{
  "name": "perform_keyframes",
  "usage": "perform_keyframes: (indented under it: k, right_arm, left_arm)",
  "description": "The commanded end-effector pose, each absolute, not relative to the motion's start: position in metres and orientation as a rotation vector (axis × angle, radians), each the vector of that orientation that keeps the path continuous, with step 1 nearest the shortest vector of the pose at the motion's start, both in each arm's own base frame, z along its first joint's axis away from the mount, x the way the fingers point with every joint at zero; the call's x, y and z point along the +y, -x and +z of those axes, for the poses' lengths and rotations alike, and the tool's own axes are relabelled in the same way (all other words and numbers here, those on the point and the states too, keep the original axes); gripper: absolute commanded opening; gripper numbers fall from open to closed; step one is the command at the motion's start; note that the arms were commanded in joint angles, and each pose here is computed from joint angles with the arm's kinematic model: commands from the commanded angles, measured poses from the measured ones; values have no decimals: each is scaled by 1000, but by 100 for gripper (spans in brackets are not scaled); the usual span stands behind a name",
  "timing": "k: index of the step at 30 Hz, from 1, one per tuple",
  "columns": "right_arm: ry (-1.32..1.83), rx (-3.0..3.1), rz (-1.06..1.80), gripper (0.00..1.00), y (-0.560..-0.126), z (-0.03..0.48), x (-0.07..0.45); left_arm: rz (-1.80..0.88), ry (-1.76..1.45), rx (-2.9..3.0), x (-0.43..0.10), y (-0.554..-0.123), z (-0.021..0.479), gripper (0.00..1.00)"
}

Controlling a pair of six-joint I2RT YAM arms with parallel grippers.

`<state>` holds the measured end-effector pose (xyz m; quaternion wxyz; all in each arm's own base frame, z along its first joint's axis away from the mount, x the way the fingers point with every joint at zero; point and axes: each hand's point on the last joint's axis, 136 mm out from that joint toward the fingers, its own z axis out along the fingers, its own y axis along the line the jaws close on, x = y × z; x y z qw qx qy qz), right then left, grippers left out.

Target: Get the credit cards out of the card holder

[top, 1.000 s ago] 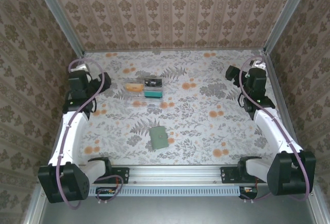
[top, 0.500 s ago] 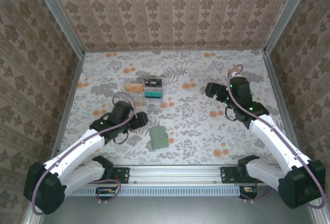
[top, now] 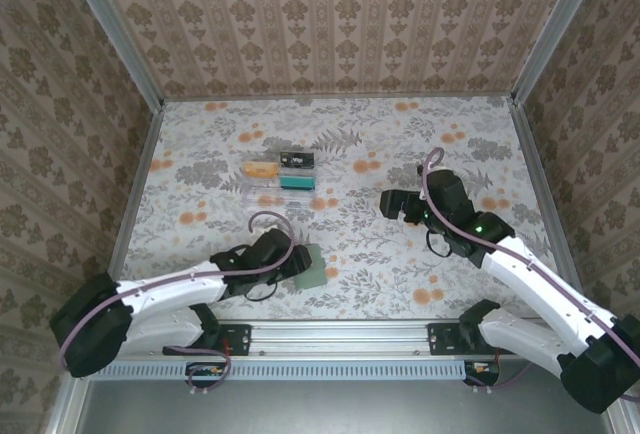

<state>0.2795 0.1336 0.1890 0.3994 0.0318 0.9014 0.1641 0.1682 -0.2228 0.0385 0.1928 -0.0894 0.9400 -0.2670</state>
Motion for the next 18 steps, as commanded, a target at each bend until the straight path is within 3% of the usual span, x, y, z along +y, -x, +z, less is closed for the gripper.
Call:
perform_keyframes:
  k: [1, 9, 16, 18]
  right_arm:
    - [-92, 2296, 369, 100, -270, 184, 129]
    - [13, 2364, 340, 100, -256, 174, 164]
    - [126, 2453, 365, 100, -237, 157, 222]
    - [153, 2474, 365, 96, -229, 153, 242]
  left_arm:
    - [-891, 217, 2580, -254, -178, 57, 62]
    - [-1006, 157, 2527, -271, -179, 73, 60]
    - [-850, 283, 2498, -212, -173, 85, 63]
    - [-787, 310, 2489, -187, -172, 92, 67]
